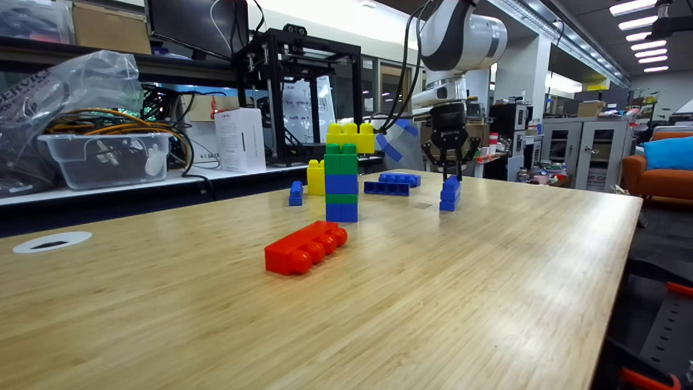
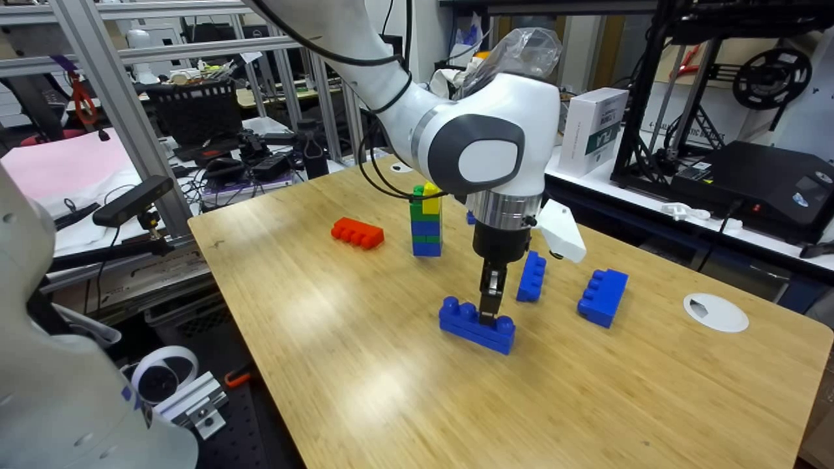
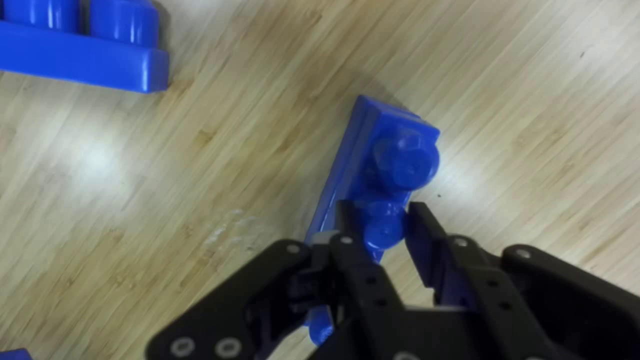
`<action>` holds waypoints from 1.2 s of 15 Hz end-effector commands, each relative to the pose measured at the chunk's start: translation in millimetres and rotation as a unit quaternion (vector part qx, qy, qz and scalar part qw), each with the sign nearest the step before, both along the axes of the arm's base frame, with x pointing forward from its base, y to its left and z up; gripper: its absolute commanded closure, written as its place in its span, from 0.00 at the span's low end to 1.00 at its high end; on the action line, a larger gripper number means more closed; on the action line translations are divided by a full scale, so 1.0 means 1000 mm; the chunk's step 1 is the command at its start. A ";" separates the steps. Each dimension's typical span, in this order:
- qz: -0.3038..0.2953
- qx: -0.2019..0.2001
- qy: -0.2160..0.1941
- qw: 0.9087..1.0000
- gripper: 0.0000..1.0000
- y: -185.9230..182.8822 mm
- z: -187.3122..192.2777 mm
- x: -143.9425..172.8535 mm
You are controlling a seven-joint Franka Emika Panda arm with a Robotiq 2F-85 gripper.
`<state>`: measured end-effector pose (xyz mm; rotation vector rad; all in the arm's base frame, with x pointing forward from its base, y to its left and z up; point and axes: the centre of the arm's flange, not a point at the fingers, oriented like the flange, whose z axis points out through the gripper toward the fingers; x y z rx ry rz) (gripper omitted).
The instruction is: Move the stack of blocks to the right and stack two blue blocks on it
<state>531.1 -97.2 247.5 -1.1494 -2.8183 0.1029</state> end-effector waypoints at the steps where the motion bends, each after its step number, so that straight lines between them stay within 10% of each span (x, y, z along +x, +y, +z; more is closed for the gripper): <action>1: 0.003 -0.004 -0.008 1.000 0.93 -0.002 -0.015 0.002; 13: -0.011 0.001 -0.003 1.000 0.93 -0.001 -0.019 0.002; 14: -0.017 0.002 -0.004 1.000 0.45 -0.001 -0.017 0.001; 18: -0.039 0.004 -0.006 0.999 0.24 -0.004 -0.003 -0.011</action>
